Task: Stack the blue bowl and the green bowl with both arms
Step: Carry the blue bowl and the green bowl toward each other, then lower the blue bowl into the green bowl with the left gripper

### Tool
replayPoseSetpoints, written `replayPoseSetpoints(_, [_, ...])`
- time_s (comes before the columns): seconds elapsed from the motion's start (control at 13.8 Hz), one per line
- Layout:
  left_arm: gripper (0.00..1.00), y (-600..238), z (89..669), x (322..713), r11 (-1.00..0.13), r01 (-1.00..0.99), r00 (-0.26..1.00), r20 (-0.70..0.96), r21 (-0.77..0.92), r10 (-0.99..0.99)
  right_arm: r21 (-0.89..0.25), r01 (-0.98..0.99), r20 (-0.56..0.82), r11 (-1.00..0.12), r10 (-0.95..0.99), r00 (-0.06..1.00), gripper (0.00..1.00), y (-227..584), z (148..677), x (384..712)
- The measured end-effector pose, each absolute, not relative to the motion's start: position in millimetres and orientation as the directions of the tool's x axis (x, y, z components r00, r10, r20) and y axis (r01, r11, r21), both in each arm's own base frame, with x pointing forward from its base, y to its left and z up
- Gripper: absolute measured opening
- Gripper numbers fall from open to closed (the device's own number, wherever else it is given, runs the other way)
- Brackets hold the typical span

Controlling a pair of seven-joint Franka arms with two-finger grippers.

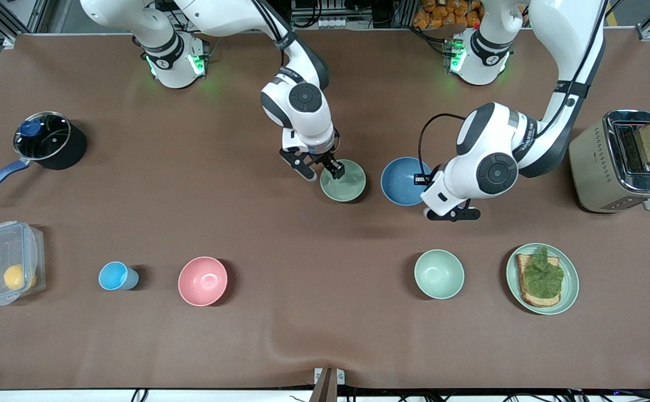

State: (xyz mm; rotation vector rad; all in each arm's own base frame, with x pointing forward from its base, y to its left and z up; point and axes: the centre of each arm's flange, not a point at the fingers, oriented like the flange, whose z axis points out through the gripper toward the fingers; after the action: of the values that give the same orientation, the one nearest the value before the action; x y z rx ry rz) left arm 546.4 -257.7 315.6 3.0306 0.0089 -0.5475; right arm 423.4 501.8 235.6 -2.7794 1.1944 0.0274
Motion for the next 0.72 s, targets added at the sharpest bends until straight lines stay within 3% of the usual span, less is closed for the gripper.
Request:
replayPoseSetpoints(0.14, [0.07, -269, 312, 543, -0.998, 0.030, 0.939, -0.345, 0.060, 0.008, -0.105, -0.762, -0.067, -0.639, -0.760, 0.646, 1.00, 490, 240, 440])
replayPoseSetpoints(0.51, [0.07, -306, 304, 527, -0.998, 0.041, 0.939, -0.344, 0.044, 0.024, -0.068, -0.890, -0.169, -0.451, -0.874, 0.456, 1.00, 446, 257, 485])
replayPoseSetpoints(0.72, [0.07, -330, 297, 516, -0.997, 0.057, 0.936, -0.350, 0.056, 0.034, -0.023, -0.955, -0.267, -0.294, -0.919, 0.289, 1.00, 415, 255, 508])
